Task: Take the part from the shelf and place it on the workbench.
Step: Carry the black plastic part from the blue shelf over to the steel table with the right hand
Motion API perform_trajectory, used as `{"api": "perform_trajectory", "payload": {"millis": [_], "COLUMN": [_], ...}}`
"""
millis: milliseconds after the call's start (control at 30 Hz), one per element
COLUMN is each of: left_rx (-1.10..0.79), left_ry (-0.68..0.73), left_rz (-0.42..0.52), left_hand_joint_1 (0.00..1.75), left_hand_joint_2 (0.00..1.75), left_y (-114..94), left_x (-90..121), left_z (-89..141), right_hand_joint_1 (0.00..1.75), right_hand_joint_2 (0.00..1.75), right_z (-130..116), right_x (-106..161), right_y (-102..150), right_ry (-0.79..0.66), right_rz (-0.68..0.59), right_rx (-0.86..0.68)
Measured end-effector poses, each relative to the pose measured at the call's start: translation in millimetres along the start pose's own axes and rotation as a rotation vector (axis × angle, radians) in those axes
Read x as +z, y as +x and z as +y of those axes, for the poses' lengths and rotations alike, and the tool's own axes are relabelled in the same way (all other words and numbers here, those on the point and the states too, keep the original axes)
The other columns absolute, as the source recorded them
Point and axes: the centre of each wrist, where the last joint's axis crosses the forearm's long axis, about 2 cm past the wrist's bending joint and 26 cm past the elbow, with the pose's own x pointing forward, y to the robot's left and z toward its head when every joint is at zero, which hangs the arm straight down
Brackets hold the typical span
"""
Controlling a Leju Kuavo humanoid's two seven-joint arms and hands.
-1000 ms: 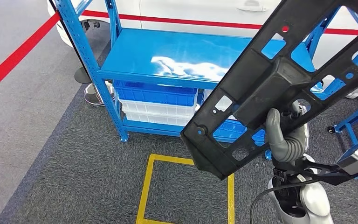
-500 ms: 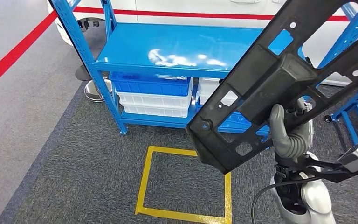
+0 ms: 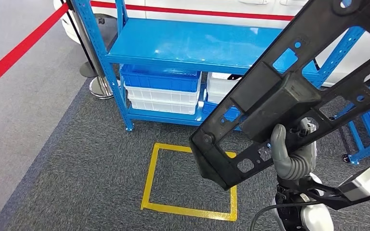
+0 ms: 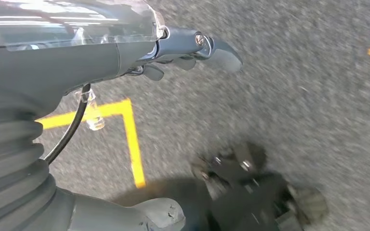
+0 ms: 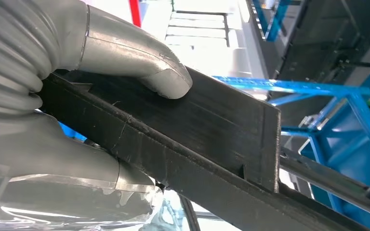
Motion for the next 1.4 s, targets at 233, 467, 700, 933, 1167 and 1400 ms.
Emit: {"api": "perform_trajectory", "payload": {"millis": [233,467,700,933,1167,1400], "left_rx": [-0.005,-0.038,-0.053,-0.06,-0.068,-0.075], "left_ry": [-0.016,-0.029,-0.037,-0.06,-0.056,-0.047], "left_rz": [0.016,0.035,0.037,0.022,0.02,0.024], "left_hand_joint_1": [0.0,0.0,0.0,0.0,0.0,0.0], "left_hand_joint_2": [1.75,1.75,1.75,1.75,1.75,1.75], "left_y": [-1.5,-4.5,-7.5,-4.5,-0.2,-3.2], "left_x": [0.9,2.8,4.3,2.4,-0.7,0.2], "left_z": [-0.8,-2.5,-1.9,-1.0,3.3,6.3], "right_hand_joint_1": [1.75,1.75,1.75,1.75,1.75,1.75], "right_hand_joint_2": [1.75,1.75,1.75,1.75,1.75,1.75], "right_z": [1.8,3.4,2.7,-0.1,-0.9,5.1], "right_x": [6.5,12.4,15.4,9.8,7.4,11.9], "right_y": [-1.2,-2.2,-2.4,-1.2,-1.7,-3.8], "right_ry": [-0.015,-0.044,-0.068,-0.075,-0.085,-0.11], "right_rz": [0.02,0.041,0.05,0.033,0.025,-0.005], "right_rx": [0.005,0.0,-0.011,-0.026,-0.031,-0.012]}}
